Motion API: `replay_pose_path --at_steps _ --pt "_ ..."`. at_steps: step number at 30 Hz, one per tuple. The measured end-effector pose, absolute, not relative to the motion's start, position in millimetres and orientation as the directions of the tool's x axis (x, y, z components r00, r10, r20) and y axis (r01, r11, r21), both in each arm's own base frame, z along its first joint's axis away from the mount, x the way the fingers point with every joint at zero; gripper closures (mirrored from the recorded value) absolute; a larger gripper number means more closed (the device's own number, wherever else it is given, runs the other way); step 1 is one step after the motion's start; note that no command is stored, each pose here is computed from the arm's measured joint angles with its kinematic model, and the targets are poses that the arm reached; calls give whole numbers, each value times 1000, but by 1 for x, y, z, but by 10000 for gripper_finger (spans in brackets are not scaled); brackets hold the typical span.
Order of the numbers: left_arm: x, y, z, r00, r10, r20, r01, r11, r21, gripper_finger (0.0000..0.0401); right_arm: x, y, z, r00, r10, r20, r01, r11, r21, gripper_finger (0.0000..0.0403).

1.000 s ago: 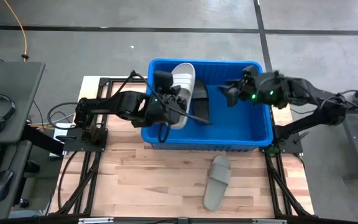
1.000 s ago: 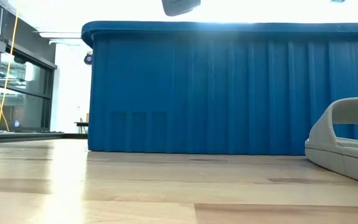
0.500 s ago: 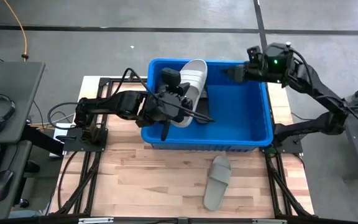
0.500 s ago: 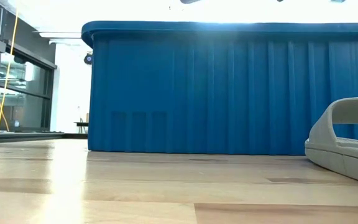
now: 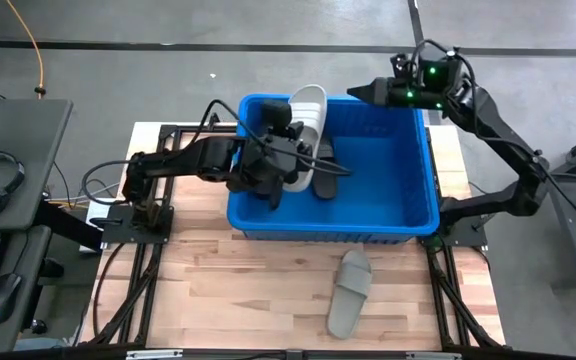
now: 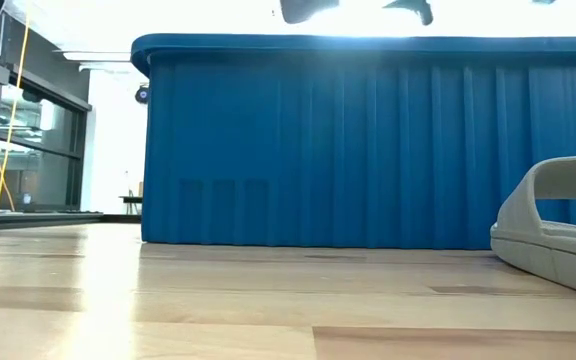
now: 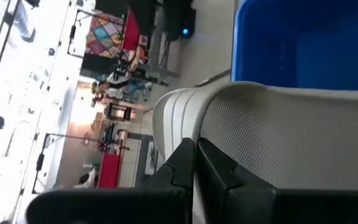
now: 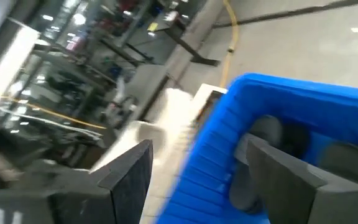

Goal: Pick and place slides into bin
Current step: Put the gray slides into the blue bin

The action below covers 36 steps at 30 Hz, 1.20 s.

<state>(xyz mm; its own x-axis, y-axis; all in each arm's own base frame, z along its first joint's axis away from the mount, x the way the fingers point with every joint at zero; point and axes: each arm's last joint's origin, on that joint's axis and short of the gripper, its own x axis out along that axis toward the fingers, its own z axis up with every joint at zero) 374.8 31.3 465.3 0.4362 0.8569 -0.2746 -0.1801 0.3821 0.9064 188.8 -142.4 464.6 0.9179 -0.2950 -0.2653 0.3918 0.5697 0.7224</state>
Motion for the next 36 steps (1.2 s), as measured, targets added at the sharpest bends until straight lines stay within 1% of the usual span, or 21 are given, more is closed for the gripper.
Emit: replay_pose_path --at_steps 5,10,14,17,21,24,31,36 --pt "377 41 458 396 875 -279 -165 366 916 401 200 -149 464 943 -245 -225 327 569 755 155" --pt "378 40 454 391 876 -284 -144 362 921 401 210 -157 453 936 -222 -274 352 545 761 155" --pt "379 40 455 395 874 -282 -139 360 922 401 218 -164 446 931 -218 -294 366 547 753 155" --pt "379 40 455 395 875 -281 -139 360 923 401 225 -169 444 941 -188 -280 337 544 768 155" --pt "379 40 455 395 875 -281 -140 359 923 401 228 -177 442 946 -190 -264 325 524 787 155" --pt "379 40 455 395 875 -281 -138 359 923 401 232 -185 437 950 -165 -264 311 498 809 155" --pt "379 40 455 397 873 -283 -135 361 923 401 239 -188 441 970 -150 -194 244 536 808 155" --pt "379 40 455 398 873 -283 -127 358 925 401 239 -188 442 970 -152 -190 242 515 823 155"
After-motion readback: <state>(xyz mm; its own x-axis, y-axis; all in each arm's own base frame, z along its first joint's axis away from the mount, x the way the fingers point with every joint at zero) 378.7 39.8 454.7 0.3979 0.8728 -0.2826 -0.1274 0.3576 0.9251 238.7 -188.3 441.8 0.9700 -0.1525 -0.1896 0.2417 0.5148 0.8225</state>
